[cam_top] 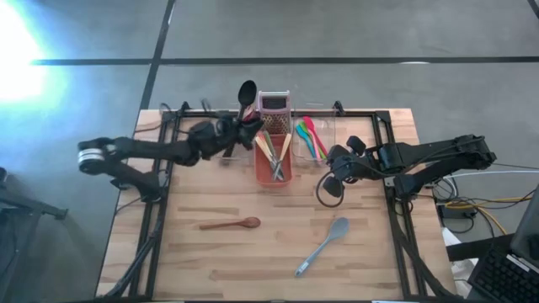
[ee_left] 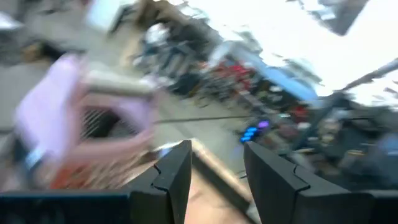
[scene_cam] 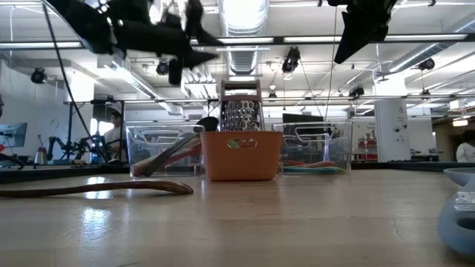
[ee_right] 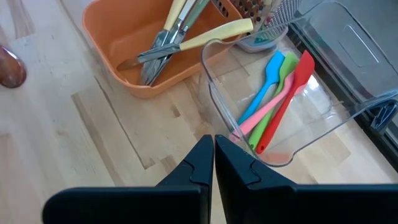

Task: Pick & Place Kitchen Items
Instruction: Put the gray serving spoon into the left transparent bin

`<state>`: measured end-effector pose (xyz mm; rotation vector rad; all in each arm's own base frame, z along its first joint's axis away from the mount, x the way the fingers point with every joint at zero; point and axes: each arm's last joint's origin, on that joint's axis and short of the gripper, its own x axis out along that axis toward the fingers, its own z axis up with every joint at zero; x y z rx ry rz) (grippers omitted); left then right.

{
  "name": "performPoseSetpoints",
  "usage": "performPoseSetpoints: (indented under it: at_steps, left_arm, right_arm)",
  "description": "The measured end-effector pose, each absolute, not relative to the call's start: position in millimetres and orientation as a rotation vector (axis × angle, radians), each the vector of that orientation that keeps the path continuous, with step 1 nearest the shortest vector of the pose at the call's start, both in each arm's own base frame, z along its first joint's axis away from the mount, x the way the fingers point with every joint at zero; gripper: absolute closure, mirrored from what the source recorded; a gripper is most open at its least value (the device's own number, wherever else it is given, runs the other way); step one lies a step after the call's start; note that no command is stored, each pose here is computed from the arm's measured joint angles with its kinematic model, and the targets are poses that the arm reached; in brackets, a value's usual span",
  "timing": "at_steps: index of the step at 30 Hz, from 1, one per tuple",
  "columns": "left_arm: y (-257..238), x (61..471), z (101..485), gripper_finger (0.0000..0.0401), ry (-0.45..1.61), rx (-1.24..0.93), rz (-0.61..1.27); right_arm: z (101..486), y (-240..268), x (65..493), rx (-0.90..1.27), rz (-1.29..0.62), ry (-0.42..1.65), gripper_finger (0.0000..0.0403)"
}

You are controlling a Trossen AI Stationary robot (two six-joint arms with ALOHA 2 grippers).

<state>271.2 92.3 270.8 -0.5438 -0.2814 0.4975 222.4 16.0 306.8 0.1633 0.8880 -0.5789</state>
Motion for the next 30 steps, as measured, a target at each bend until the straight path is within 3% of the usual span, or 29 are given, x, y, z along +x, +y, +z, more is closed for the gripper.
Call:
performPoseSetpoints:
  at_steps: [10,21,30]
  left_arm:
    - [52,223,332,0.0252,-0.339,-0.402,0.132]
    - [-17,210,345,0.0252,0.134,-0.216,0.018]
    - [-64,226,320,0.0252,0.407,-0.072,-0.026]
  right_arm:
    - [307,16,223,0.166,-0.58,0.886,0.0394]
    - [307,16,223,0.17,-0.581,0.884,0.0394]
    - [305,21,223,0.293,-0.464,0.943,0.0394]
